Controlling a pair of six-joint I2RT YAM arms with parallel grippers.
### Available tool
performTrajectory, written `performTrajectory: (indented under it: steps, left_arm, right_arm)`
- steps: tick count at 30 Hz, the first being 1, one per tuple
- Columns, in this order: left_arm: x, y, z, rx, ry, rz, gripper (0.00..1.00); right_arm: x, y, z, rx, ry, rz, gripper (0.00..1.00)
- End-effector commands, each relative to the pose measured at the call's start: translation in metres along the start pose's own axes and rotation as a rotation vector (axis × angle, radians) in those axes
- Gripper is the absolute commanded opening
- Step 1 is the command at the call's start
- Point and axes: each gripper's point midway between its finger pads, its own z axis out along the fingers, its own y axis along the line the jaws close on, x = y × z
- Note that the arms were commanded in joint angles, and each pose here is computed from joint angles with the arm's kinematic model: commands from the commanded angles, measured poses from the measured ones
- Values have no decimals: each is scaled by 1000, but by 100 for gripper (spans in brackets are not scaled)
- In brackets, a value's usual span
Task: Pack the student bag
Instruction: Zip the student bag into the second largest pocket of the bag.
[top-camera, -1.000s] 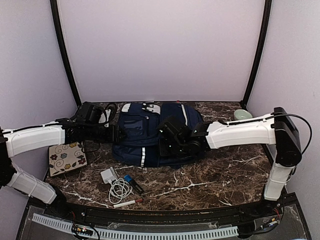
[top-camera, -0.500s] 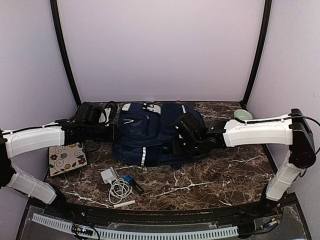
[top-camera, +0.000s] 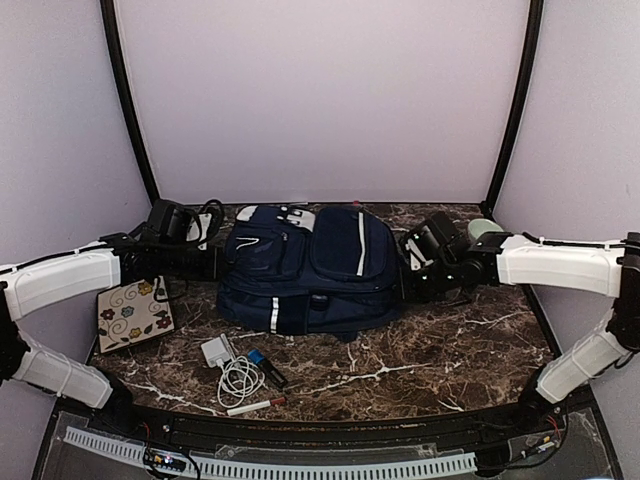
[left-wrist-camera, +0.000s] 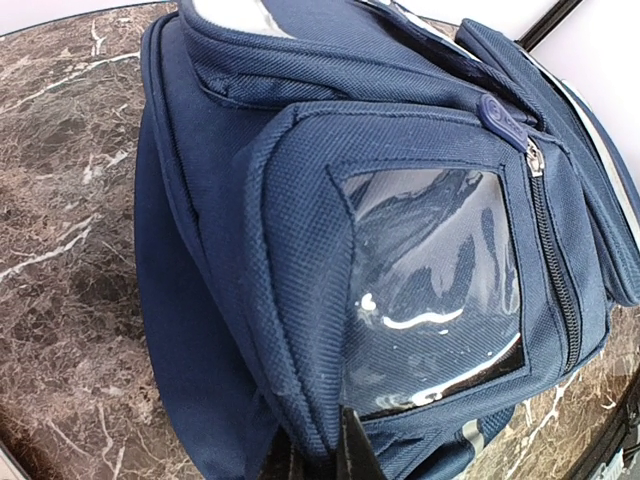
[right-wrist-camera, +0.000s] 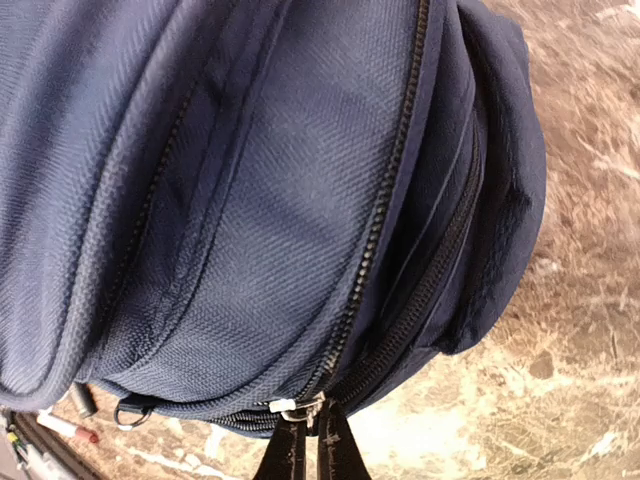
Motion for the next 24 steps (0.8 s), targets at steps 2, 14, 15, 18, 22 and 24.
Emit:
performTrajectory:
  steps: [2,14,15,18,22,24]
  left_arm:
    - [-35,41,-34,-180,-127,12,0]
    - [-46,-156,-79,264,-489,745,63]
    - [-34,-170,-75,311,-476,807,62]
    - [1,-202,-55,362,-420,1013,53]
    - [33,-222,-17,221,-406,1318,36]
    - [37,-228,1,141,-431,1402,34]
  right_arm:
    - [1,-4,-15,-18,54,-42,0]
    - [-12,39,-25,-206,42,-71,0]
    - [-11,38,-24,-204,42,-69,0]
    - [-11,39,-24,-206,42,-70,0]
    - [-11,41,-21,-214,47,-72,0]
    - [-10,41,-20,-213,52,-74,0]
